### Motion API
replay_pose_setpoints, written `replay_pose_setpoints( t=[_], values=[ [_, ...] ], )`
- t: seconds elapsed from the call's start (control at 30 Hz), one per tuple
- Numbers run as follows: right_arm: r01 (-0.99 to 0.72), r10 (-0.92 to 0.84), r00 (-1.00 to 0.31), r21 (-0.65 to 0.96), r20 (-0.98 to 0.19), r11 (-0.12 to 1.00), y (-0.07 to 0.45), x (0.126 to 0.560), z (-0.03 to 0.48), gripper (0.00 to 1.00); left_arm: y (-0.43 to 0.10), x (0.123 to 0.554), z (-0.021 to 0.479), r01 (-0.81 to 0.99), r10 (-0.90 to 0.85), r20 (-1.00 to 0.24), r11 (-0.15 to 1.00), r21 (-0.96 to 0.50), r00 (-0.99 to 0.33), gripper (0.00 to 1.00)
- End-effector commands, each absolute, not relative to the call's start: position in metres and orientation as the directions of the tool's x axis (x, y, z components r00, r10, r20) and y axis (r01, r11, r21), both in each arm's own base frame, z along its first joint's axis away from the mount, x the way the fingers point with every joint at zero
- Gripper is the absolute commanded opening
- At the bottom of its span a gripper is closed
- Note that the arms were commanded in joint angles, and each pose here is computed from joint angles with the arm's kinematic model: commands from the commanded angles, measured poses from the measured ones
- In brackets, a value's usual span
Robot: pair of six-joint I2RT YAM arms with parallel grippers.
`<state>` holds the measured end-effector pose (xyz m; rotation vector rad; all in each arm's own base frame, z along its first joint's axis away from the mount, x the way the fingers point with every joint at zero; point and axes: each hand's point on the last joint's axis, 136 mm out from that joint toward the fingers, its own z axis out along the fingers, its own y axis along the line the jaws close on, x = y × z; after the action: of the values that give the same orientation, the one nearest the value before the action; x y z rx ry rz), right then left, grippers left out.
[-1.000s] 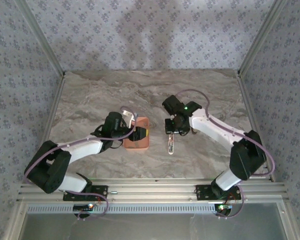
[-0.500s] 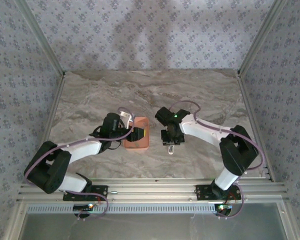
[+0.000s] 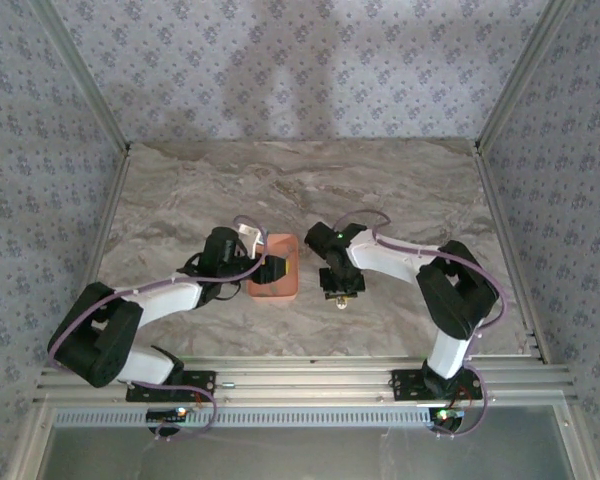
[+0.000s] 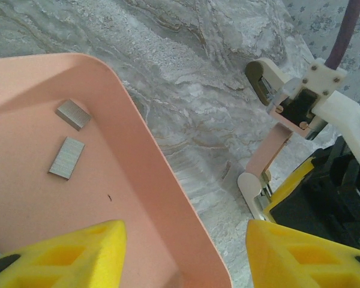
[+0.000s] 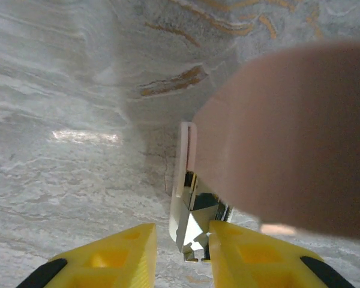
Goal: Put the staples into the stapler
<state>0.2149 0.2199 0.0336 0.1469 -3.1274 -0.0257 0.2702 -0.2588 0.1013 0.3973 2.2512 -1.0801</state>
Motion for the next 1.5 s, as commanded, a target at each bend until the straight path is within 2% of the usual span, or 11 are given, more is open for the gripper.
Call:
replay_pose_setpoints(
  t=[0.0,0.3,0.6,0.7,0.8,0.93,1.0,1.2,1.3,1.47],
  values=[
    [-0.093,-0.091,-0.995,-0.055,0.038,0.994,0.21,0.21,0.029,0.29,-0.258,0.274,0.111,0.53,-0.003,-0.672,0.612,-0.587,-0.741,0.55],
    [-0.104,-0.103,-0.994,-0.07,0.02,0.992,0.211,0.213,0.031,0.17,-0.258,0.274,0.11,0.531,-0.001,-0.671,0.611,-0.587,-0.742,0.56],
    [-0.085,-0.088,-0.99,-0.028,-0.11,0.996,0.214,0.225,0.065,0.09,-0.259,0.274,0.109,0.532,0.003,-0.669,0.608,-0.589,-0.743,0.56],
    [-0.066,-0.065,-0.992,0.001,-0.112,0.998,0.215,0.222,0.072,0.08,-0.26,0.274,0.11,0.534,0.002,-0.671,0.607,-0.589,-0.742,0.55],
    [-0.056,-0.055,-0.995,0.015,-0.078,0.998,0.215,0.218,0.067,0.14,-0.26,0.275,0.11,0.533,0.0,-0.671,0.607,-0.589,-0.741,0.55],
    [-0.055,-0.055,-0.998,0.0,-0.014,0.998,0.216,0.212,0.05,0.29,-0.261,0.275,0.11,0.535,0.001,-0.671,0.604,-0.59,-0.741,0.56],
    [-0.062,-0.062,-0.998,-0.007,0.002,0.998,0.218,0.212,0.043,0.32,-0.26,0.275,0.11,0.536,0.001,-0.671,0.604,-0.59,-0.741,0.56],
    [-0.082,-0.08,-0.996,-0.049,0.026,0.995,0.216,0.212,0.028,0.34,-0.26,0.275,0.11,0.535,0.002,-0.673,0.607,-0.587,-0.74,0.55],
    [-0.103,-0.099,-0.994,-0.119,0.038,0.988,0.207,0.211,0.021,0.34,-0.259,0.275,0.109,0.534,0.002,-0.672,0.609,-0.586,-0.74,0.55],
    [-0.125,-0.122,-0.992,-0.202,0.027,0.971,0.205,0.216,0.022,0.25,-0.259,0.274,0.108,0.531,0.002,-0.67,0.611,-0.586,-0.742,0.56]
  ],
)
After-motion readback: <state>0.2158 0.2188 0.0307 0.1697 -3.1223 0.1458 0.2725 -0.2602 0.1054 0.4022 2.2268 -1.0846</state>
